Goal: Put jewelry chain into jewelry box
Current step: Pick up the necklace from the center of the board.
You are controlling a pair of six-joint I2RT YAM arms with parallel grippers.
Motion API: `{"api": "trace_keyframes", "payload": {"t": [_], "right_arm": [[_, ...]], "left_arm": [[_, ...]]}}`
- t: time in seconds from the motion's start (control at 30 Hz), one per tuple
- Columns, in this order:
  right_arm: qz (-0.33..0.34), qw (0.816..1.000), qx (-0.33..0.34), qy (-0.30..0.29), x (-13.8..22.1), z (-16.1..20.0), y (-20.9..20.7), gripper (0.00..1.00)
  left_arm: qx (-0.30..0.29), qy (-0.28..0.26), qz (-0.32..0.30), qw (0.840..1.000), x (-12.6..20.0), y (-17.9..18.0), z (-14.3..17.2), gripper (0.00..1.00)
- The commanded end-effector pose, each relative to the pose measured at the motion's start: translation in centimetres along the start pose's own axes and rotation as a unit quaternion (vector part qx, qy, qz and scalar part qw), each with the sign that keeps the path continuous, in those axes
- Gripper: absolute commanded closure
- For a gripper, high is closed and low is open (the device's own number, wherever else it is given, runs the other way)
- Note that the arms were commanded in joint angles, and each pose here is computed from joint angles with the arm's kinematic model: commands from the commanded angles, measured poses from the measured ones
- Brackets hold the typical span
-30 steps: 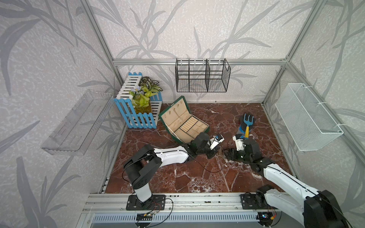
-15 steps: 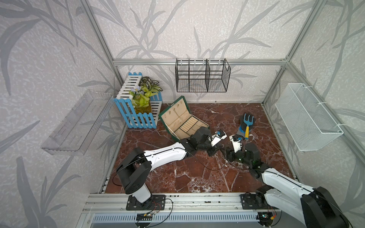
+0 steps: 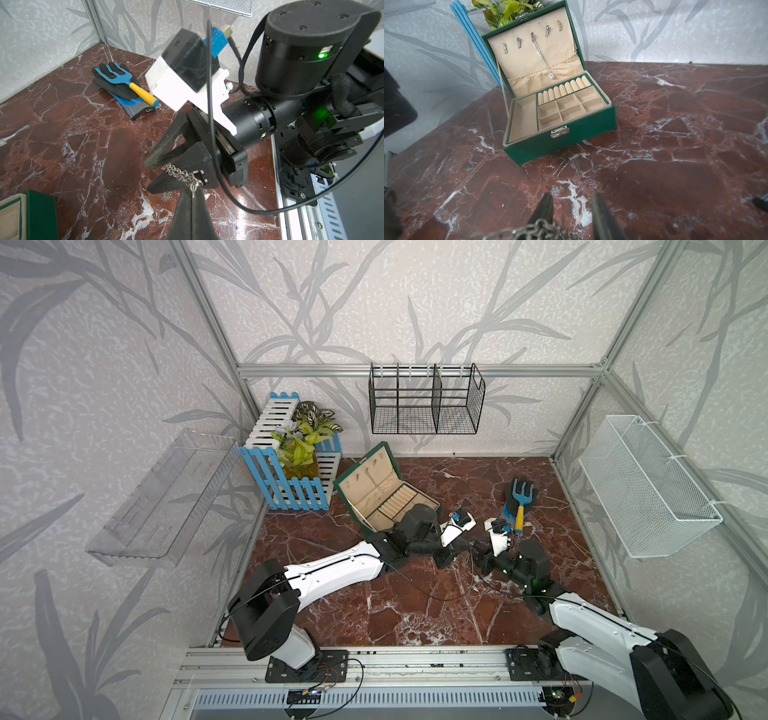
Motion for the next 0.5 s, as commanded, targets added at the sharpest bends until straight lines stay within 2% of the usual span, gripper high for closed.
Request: {"api": "trace_keyframes", "payload": {"t": [0.0, 0.17, 0.33, 0.47], "right_arm": [[-0.004, 1.000, 0.010, -0.018, 0.3, -1.1, 0.5, 0.73], [0.015, 1.000, 0.012, -0.020, 0.9, -1.5, 0.4, 0.88], [0.041, 0.999, 0.032, -0.008, 1.6, -2.0, 0.3, 0.93], [0.047, 0.997, 0.052, 0.040, 1.3, -2.4, 0.5, 0.96]], "left_arm": [[0.006, -0.012, -0.004, 1.000, 0.8, -0.2, -0.1, 1.00], [0.023, 0.001, -0.020, 1.000, 0.9, 0.2, 1.6, 1.00], [0.061, 0.012, -0.020, 0.998, 0.5, 1.0, 4.7, 1.00], [0.082, 0.026, -0.004, 0.996, -1.0, 1.3, 6.4, 1.00]]}}
Point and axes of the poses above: each gripper's point midway between its finger pads, its own x axis back along the fingers, its own y axis along the line the jaws close on, z = x × y, the point moved 7 cm from there along x, back along the fingers, and after that the axes turned 6 degrees about -x, right-handed, at the moved point
